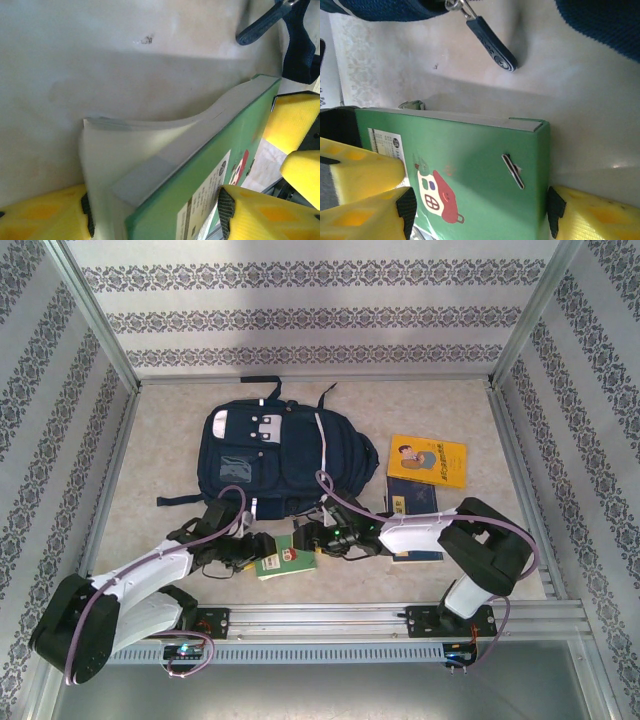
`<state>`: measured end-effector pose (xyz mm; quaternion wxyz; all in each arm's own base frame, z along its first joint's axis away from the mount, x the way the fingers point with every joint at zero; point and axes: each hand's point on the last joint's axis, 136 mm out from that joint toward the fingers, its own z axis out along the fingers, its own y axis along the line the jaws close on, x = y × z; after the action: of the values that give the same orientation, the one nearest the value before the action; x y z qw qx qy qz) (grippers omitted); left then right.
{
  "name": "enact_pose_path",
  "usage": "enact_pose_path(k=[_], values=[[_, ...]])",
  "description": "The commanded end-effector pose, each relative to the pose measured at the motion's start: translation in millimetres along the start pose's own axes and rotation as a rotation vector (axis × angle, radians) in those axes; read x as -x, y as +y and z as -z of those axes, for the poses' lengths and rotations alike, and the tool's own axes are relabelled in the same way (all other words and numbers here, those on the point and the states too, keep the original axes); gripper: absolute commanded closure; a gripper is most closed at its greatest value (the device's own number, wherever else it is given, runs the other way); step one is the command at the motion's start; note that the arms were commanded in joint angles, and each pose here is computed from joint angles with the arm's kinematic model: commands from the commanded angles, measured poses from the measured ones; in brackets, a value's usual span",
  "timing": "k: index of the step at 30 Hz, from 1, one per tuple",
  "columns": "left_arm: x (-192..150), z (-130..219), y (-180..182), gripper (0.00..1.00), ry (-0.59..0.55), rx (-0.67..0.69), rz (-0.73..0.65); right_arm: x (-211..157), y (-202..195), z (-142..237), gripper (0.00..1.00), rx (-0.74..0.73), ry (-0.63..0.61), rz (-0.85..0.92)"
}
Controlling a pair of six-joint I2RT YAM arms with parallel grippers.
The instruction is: Pack the student bag
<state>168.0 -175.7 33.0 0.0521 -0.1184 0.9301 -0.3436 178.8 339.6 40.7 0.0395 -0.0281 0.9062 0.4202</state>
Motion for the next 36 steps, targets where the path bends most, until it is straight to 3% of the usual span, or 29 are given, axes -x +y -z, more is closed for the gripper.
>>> enact_pose_path(k=[1,10,21,36], values=[[0.5,-2.9,-11.3,0.37,0.004,-0.039,-0.028,-14.1,22.1,1.3,0.31,0.11,0.062,0.005],[-1.0,-0.6,-10.5,0.39,-0.009,-0.045,-0.051,-10.0,31.6,28.8,0.33,0.179,0.01,-0.031],[-1.2,-2.0,-16.8,0.43,-0.011,-0.091,-0.053,-7.0,62.0,44.2,0.35,0.379,-0.02,-0.085],[-0.6,0.0,-20.8,0.43,-0.035,-0.129,-0.067,-8.5,72.6,43.9,0.36,0.418,-0.015,-0.083]])
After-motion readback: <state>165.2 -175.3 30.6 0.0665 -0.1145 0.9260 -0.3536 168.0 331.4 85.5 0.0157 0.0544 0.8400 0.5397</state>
